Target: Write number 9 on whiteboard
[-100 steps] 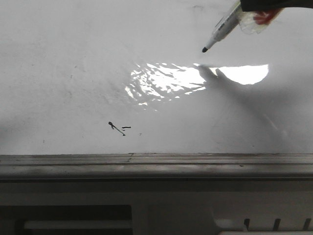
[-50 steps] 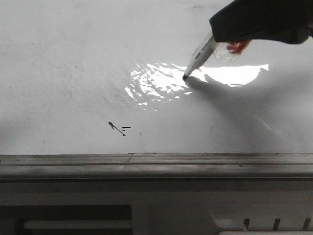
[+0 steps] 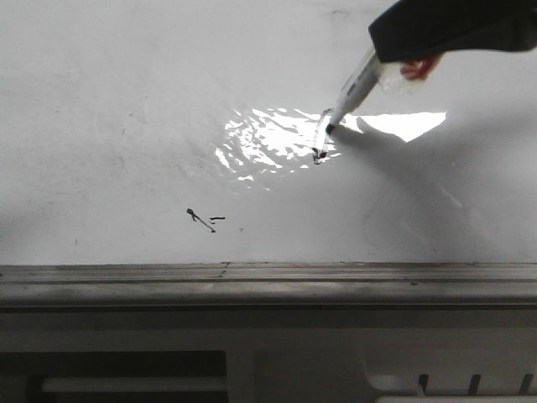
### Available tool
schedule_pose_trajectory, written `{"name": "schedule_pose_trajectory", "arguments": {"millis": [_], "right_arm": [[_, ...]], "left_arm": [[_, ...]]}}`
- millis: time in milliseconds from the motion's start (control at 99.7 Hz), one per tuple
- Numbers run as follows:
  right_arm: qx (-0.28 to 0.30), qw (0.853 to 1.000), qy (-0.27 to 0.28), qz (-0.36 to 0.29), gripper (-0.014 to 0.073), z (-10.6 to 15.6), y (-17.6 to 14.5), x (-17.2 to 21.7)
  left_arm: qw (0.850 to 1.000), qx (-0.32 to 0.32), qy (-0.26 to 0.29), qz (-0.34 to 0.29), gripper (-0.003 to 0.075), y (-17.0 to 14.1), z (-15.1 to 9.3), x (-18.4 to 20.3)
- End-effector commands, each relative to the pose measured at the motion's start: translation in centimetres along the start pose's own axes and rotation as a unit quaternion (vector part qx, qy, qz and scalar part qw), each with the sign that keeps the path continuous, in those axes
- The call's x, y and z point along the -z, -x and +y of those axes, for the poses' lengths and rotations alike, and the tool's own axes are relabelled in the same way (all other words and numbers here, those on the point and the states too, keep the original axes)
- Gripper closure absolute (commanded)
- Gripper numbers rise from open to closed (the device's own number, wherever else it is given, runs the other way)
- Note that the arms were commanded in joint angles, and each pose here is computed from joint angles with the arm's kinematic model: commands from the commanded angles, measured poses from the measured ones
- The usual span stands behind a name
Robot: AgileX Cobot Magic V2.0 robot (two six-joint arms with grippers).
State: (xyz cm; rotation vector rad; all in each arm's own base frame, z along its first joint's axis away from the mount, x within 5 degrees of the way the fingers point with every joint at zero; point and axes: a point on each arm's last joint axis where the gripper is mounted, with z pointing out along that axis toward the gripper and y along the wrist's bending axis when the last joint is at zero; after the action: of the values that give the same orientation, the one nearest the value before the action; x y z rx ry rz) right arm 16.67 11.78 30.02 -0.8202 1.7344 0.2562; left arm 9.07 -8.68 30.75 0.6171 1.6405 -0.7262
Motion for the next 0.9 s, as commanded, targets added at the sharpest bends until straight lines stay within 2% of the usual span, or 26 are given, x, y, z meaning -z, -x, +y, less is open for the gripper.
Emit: {"name": "schedule_pose_trajectory", "arguments": {"millis": [0,130,221,331,512,743,893], "right_arm": [[0.024,0.998,-0.035,-0.040,0.0644,-1.4,2.2,0.3],[0.024,0.999,-0.029,-0.033,0.0644,-1.5,2.6,0.1],[0.024,1.000,-0.008,-0.001,0.0644,-1.1,2.0,-0.4],[0.005,0.999,0.022,0.047,0.0641,-0.4,0.5,-0.8],[-0.027,0.996,0.042,0.076,0.0641,1.3,-2.9,-1.1],[-0.034,0.996,0.046,0.064,0.0641,2.3,-3.7,-1.2],[-0.032,0.997,0.054,0.036,0.0641,2.1,-1.5,-0.5]], "left_arm": [[1.000,0.014,0.001,-0.019,0.0738,1.0,-0.1,0.1],[1.000,0.014,0.001,-0.019,0.0738,1.0,-0.1,0.1],[1.000,0.014,0.001,-0.019,0.0738,1.0,-0.1,0.1],[1.000,0.014,-0.002,-0.017,0.0738,1.0,-0.1,0.1],[1.000,0.014,-0.009,-0.014,0.0738,0.9,-0.2,0.1],[1.000,0.017,-0.008,-0.004,0.0738,0.2,-0.2,0.0],[1.000,0.017,-0.011,-0.004,0.0713,0.2,-0.2,0.0]]}}
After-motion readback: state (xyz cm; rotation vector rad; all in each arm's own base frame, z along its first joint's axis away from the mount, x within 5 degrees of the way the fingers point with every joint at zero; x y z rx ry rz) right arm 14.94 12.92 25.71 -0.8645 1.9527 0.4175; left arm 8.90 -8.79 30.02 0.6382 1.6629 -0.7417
